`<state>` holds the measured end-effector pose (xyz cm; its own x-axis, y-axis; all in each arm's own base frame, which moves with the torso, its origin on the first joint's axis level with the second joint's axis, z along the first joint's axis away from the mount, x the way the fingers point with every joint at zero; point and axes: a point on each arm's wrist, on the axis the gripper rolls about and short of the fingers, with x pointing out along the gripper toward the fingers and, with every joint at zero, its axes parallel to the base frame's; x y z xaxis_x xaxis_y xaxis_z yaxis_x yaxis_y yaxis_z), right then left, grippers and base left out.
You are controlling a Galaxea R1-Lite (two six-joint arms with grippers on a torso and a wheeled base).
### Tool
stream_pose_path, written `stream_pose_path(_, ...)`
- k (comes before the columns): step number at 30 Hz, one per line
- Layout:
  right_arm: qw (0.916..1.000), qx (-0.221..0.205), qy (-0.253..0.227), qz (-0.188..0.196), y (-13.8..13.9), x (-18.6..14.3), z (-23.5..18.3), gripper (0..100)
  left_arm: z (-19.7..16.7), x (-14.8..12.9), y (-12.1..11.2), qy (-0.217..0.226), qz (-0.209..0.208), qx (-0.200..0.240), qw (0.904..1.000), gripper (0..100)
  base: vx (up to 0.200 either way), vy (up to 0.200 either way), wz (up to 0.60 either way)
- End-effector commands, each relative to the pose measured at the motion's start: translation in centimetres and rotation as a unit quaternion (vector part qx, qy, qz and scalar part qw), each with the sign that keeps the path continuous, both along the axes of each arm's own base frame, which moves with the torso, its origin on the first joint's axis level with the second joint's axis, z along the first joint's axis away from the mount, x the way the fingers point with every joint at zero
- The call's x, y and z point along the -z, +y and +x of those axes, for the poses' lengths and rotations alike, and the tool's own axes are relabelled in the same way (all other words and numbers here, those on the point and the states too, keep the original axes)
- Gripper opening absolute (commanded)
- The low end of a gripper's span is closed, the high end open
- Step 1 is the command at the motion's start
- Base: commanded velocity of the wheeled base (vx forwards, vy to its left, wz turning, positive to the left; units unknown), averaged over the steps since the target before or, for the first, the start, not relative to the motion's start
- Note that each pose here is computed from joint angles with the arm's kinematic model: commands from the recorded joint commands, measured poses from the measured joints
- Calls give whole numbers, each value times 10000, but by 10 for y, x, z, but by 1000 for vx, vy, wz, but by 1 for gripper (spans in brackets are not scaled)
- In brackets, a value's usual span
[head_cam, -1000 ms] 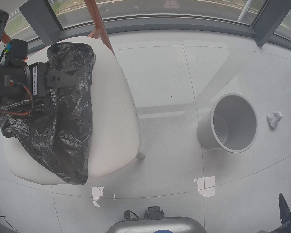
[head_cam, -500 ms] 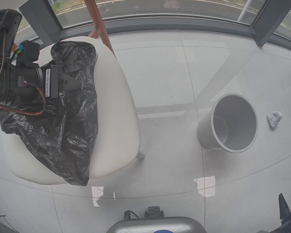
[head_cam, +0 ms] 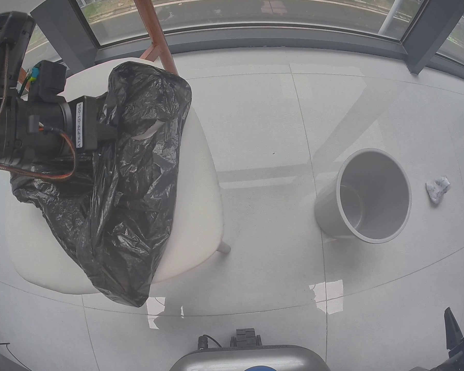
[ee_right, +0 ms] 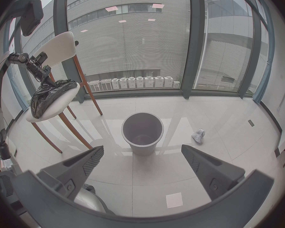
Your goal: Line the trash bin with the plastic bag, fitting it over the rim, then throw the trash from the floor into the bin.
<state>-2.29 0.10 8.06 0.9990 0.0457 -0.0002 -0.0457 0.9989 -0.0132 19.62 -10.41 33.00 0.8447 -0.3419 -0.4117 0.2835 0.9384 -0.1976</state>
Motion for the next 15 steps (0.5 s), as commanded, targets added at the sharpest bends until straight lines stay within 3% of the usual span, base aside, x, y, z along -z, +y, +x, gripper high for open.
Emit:
stream_pose_path(1, 10000, -9, 7, 5, 0, 5, 0, 100, -2, -7, 0, -186, -326, 147, 9992, 0, 0, 0, 0)
stream_pose_path(6, 10000, -9, 7, 5, 0, 5, 0, 100, -7, -11, 1, -394, -479, 335, 9975, 0, 0, 0, 0)
stream_pose_path(15, 10000, -9, 7, 12, 0, 5, 0, 100, -17, -16, 7, -518, -524, 294, 9968, 0, 0, 0, 0)
